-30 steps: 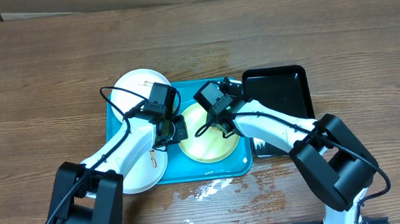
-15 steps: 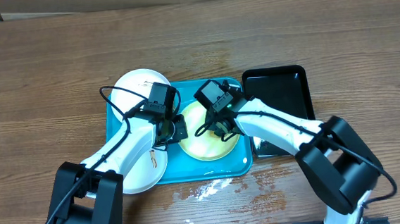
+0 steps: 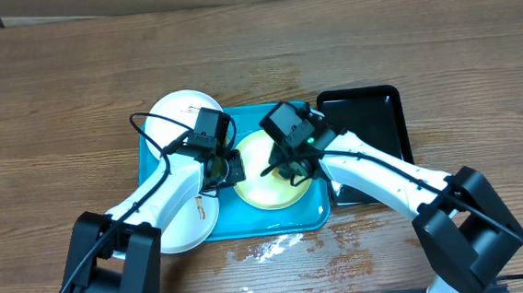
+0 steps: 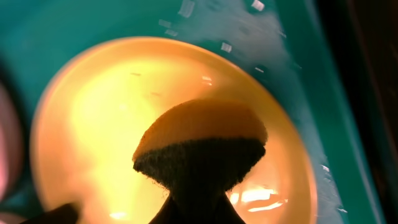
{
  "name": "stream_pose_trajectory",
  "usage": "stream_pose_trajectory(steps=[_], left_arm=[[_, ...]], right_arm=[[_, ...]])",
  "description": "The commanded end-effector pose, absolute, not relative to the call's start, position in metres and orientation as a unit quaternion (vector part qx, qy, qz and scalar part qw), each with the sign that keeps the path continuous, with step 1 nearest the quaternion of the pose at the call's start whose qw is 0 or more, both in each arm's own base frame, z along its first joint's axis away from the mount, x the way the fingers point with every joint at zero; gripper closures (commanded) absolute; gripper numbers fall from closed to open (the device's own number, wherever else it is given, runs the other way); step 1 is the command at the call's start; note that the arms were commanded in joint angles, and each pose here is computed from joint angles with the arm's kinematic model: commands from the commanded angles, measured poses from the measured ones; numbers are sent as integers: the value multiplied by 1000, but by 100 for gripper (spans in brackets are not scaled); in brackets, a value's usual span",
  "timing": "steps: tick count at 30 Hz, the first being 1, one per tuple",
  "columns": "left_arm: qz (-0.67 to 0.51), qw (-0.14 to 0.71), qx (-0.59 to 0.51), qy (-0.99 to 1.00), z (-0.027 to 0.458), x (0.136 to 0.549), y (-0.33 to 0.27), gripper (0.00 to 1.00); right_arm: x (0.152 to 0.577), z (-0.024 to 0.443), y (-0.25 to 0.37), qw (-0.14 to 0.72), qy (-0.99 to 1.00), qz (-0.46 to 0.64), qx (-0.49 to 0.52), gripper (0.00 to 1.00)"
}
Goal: Clean dirty plates on tray and stack at the side
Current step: 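Scrub yellow plate surface with sponge while left gripper holds plate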
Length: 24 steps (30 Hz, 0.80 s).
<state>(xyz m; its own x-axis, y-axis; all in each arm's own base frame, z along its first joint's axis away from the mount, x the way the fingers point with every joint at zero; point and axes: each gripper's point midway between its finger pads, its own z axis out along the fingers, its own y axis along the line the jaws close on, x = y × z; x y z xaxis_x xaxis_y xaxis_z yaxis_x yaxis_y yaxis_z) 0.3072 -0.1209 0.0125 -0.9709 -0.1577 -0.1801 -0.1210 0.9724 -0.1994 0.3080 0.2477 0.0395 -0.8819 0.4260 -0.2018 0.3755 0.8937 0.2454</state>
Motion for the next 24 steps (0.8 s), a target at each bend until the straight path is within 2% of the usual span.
stream_pose_trajectory(steps=[1, 15, 24], left_arm=[[-85, 98, -87, 988, 10, 309, -114, 96], [-84, 96, -87, 988, 10, 308, -114, 96], [-83, 93, -87, 988, 9, 307, -113, 96]], right_arm=[[308, 32, 235, 137, 951, 93, 263, 96], [309, -3, 236, 170, 933, 147, 280, 96], [333, 6, 230, 248, 925, 144, 250, 96]])
